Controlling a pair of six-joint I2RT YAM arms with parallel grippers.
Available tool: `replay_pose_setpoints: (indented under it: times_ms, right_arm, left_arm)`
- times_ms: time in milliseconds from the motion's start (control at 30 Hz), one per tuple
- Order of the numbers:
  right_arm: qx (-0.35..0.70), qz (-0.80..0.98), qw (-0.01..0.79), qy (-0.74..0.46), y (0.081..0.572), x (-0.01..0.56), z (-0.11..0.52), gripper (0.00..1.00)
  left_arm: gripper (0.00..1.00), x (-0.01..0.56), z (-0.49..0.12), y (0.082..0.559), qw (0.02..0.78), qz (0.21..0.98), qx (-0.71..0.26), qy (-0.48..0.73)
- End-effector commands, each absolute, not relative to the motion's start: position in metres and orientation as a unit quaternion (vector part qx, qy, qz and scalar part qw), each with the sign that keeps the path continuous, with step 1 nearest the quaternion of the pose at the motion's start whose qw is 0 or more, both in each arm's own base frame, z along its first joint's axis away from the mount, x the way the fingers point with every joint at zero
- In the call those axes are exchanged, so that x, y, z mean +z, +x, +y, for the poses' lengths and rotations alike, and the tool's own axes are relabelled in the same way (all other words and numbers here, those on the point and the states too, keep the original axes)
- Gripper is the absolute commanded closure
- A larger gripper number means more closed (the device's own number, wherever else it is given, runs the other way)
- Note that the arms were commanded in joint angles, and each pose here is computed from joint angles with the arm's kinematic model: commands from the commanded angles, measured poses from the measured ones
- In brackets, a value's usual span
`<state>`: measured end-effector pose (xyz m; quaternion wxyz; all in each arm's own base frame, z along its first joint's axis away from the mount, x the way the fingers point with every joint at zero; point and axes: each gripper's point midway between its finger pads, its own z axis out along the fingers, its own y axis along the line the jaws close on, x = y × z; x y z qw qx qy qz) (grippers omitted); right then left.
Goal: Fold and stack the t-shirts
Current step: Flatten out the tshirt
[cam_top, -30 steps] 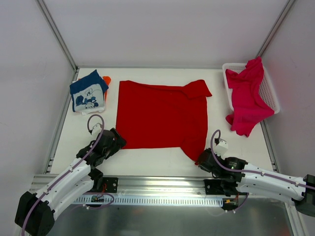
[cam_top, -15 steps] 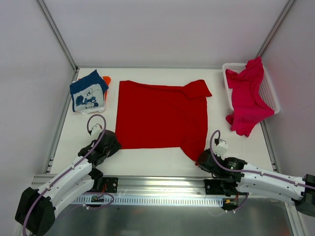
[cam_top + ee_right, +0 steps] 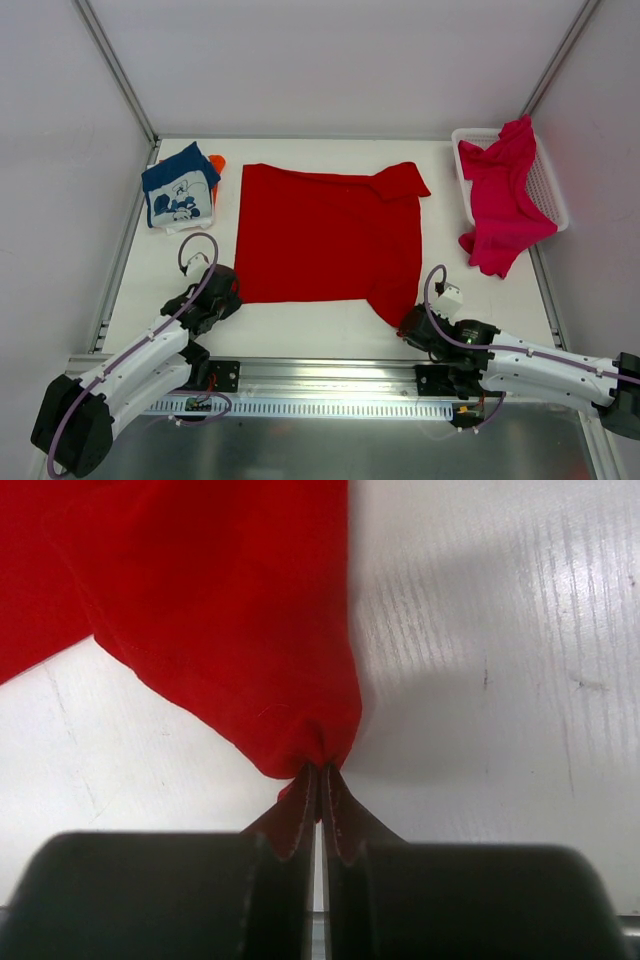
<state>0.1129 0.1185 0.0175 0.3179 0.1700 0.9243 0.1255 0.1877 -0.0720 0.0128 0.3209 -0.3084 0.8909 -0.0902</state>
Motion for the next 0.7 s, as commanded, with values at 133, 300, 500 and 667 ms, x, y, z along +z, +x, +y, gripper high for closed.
replay_pose_setpoints:
  times_ms: [133,300,500,667]
  right_arm:
    - [0.128,0.910,0.373,0.131,0.130,0.052,0.121,1.00]
    - [0.183,0.875,0.446,0.047,0.146,0.140,0.137,1.00]
    - [0.326,0.767,0.538,-0.122,0.127,0.319,0.149,1.00]
    - [0.414,0.643,0.606,-0.220,0.088,0.433,0.125,1.00]
  left_arm:
    - [1.00,0.037,-0.079,0.192,0.344,0.897,-0.111,-0.256]
    - [1.00,0.133,-0.099,0.209,0.438,0.862,-0.192,-0.168]
    - [1.00,0.290,-0.118,0.193,0.537,0.789,-0.295,-0.052]
    - [1.00,0.402,-0.112,0.154,0.621,0.702,-0.347,0.015]
